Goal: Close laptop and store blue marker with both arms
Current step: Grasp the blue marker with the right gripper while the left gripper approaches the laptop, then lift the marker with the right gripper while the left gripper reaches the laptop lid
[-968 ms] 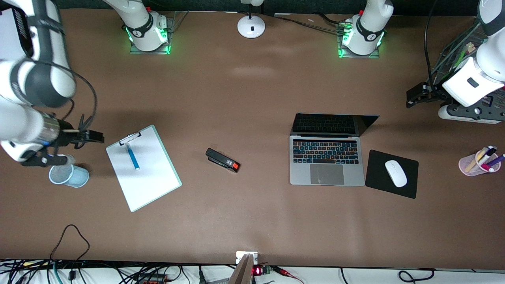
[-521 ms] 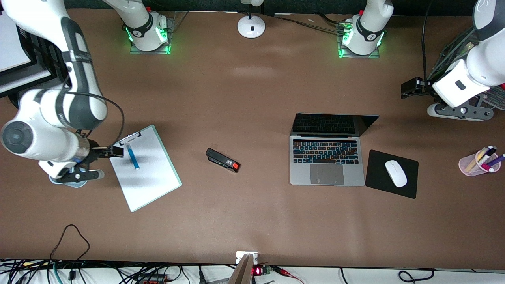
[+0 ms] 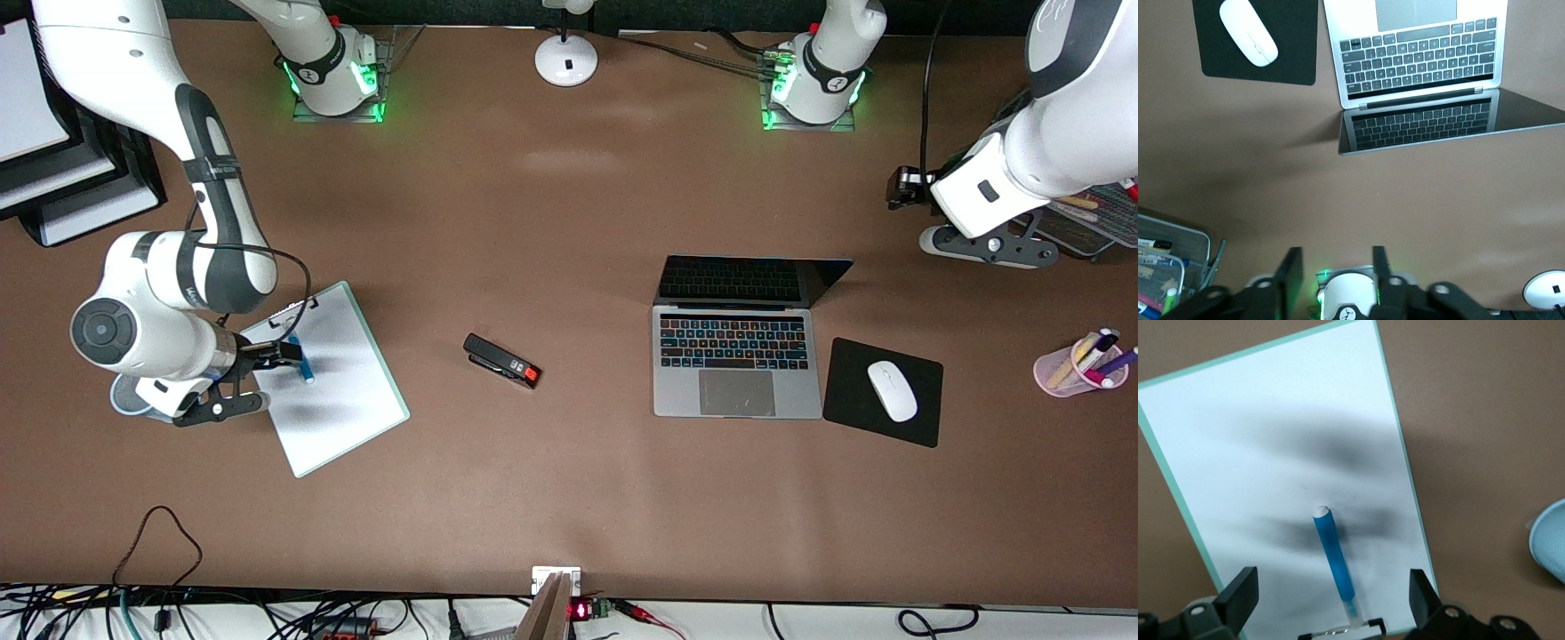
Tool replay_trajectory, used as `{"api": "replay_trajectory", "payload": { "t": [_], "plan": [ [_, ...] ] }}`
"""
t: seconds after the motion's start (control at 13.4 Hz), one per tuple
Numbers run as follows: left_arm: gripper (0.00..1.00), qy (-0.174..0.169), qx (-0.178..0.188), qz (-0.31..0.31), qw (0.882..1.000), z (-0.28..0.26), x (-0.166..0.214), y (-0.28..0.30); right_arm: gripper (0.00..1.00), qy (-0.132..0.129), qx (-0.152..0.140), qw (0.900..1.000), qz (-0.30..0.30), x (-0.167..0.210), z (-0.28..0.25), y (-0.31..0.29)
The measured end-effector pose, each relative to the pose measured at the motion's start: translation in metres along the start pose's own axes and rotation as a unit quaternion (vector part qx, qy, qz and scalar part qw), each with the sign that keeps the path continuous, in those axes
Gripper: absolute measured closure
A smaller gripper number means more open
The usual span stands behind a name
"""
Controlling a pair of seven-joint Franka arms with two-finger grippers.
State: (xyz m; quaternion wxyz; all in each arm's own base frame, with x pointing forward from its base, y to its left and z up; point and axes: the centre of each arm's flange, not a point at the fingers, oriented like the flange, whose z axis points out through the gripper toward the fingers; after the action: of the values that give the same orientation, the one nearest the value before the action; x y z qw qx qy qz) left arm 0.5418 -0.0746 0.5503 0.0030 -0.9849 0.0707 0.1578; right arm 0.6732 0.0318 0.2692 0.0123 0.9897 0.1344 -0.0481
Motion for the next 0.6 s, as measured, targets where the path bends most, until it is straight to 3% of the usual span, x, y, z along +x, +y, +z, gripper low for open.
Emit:
{"api": "replay_trajectory", "payload": {
  "t": [0.3,0.6],
  "plan": [
    [0.98,-0.014,-0.002,0.000,1.000,0.002,-0.003,0.000,0.00,0.004,-0.003,0.999,-0.032,-0.011,0.028,0.000],
    [0.99,-0.047,-0.043,-0.034,0.997,0.016,-0.006,0.027,0.00,-0.004,0.000,0.997,-0.072,-0.017,0.037,0.000]
  ]
}}
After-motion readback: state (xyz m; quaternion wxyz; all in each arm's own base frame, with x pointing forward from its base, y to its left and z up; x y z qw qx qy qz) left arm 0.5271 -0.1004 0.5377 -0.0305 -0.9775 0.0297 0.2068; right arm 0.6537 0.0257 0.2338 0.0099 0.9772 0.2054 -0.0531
